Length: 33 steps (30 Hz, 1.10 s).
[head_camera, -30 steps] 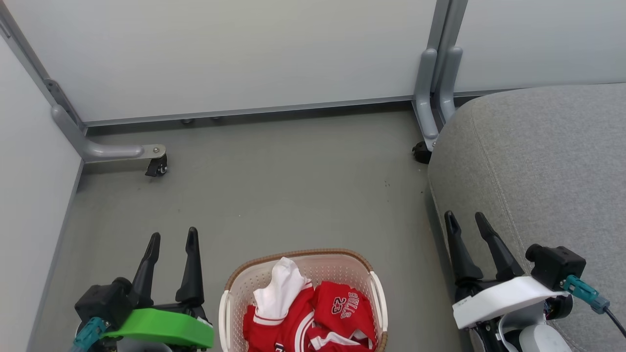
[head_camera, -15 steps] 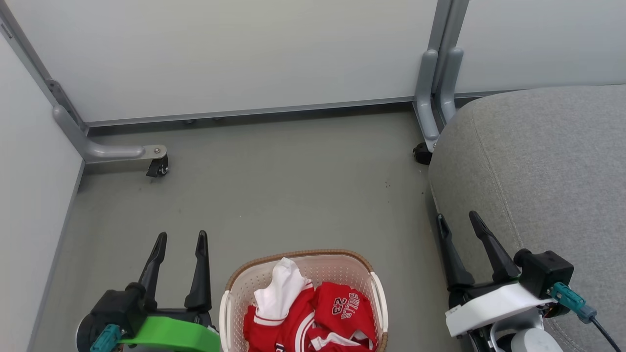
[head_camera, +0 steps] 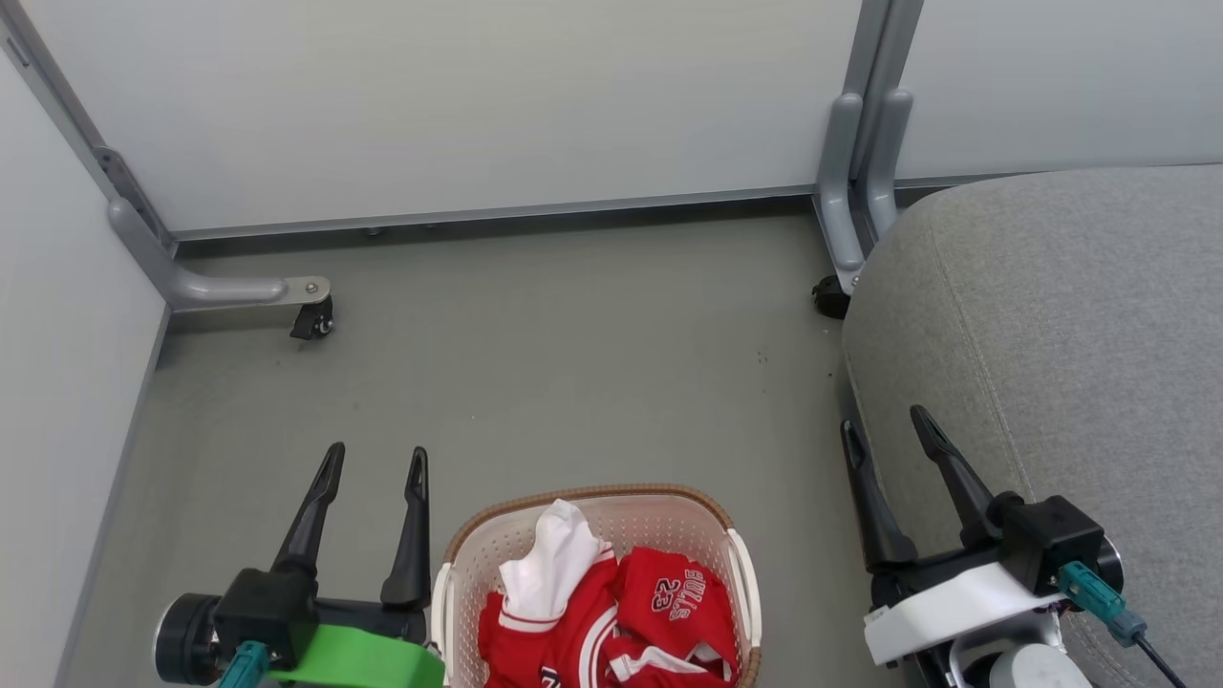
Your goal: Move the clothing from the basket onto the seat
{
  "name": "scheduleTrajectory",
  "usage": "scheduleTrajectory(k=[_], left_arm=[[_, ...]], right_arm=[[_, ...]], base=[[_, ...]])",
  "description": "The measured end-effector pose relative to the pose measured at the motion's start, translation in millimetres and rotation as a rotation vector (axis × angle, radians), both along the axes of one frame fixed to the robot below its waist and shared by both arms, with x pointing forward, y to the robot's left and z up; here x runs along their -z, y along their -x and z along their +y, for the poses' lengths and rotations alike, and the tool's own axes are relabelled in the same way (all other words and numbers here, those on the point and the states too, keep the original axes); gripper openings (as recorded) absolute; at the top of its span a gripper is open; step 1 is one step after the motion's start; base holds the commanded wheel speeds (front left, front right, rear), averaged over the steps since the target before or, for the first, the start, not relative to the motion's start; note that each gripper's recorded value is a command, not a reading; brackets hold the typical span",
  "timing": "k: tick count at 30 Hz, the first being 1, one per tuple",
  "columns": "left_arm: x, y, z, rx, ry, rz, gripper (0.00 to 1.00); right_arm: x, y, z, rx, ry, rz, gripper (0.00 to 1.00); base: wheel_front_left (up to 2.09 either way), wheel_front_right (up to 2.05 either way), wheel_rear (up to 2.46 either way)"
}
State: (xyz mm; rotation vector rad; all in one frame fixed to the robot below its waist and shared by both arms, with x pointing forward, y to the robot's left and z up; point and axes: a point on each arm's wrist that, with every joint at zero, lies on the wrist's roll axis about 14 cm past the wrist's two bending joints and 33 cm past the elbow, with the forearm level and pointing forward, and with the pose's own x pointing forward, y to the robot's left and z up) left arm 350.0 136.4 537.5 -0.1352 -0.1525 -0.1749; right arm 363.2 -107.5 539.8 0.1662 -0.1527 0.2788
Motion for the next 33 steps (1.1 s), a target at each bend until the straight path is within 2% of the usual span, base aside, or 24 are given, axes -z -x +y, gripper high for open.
scheduleTrajectory(k=[22,33], left_arm=[[-5.9,6.9,-13.1,0.034,-0.145,-0.064,1.0],[-4.3,6.8,-13.9,0.038,-0.146,-0.059,1.0]], right_arm=[[-6.6,5.8,15.7,-0.04,0.134,-0.077,1.0],[-6.0,5.8,16.3,-0.042,0.131,-0.075,1.0]], base=[[0.0,0.0,0.0],[0.0,0.0,0.0]])
